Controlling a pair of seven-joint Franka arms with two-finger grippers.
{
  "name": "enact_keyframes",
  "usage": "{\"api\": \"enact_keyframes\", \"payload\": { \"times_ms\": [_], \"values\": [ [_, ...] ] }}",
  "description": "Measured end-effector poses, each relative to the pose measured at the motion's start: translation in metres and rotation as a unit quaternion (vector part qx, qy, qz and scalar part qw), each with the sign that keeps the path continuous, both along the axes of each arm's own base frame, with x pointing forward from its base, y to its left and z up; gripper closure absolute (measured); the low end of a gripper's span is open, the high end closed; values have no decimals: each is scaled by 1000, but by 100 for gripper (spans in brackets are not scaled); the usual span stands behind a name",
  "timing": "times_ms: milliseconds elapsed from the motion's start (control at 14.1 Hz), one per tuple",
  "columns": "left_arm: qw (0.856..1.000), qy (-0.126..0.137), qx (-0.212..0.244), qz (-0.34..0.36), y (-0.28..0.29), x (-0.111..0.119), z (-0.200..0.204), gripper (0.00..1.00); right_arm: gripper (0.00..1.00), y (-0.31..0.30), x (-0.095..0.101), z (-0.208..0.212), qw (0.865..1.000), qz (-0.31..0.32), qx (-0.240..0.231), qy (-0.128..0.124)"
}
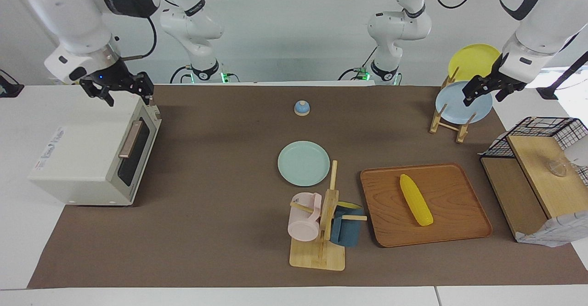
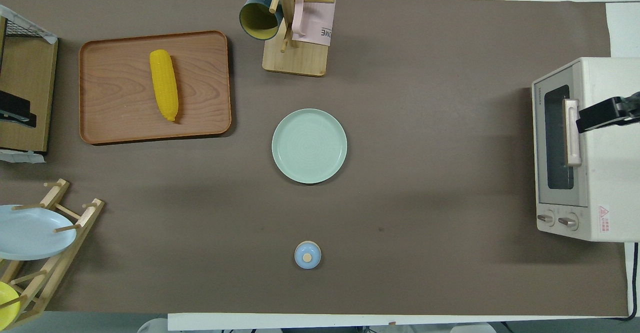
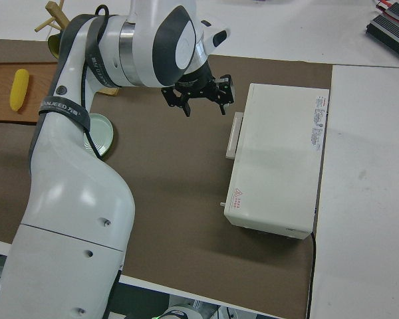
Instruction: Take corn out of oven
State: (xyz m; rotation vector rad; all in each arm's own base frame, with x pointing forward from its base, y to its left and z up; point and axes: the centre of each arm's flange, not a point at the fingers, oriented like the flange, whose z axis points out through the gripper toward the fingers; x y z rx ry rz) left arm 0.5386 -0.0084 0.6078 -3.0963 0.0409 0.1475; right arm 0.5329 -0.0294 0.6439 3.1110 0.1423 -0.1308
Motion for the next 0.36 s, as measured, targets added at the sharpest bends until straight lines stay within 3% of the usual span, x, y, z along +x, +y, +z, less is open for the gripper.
{"api": "enact_keyframes", "payload": {
  "times_ms": [142, 355],
  "values": [
    [1000, 6, -9, -11, -2, -4, 2, 0, 0, -1, -1, 19, 1000, -2, 7, -14],
    [1000, 6, -14, -19, -4, -18, 20, 0, 0, -1, 5, 11, 1000, -2, 9, -9]
  ]
}}
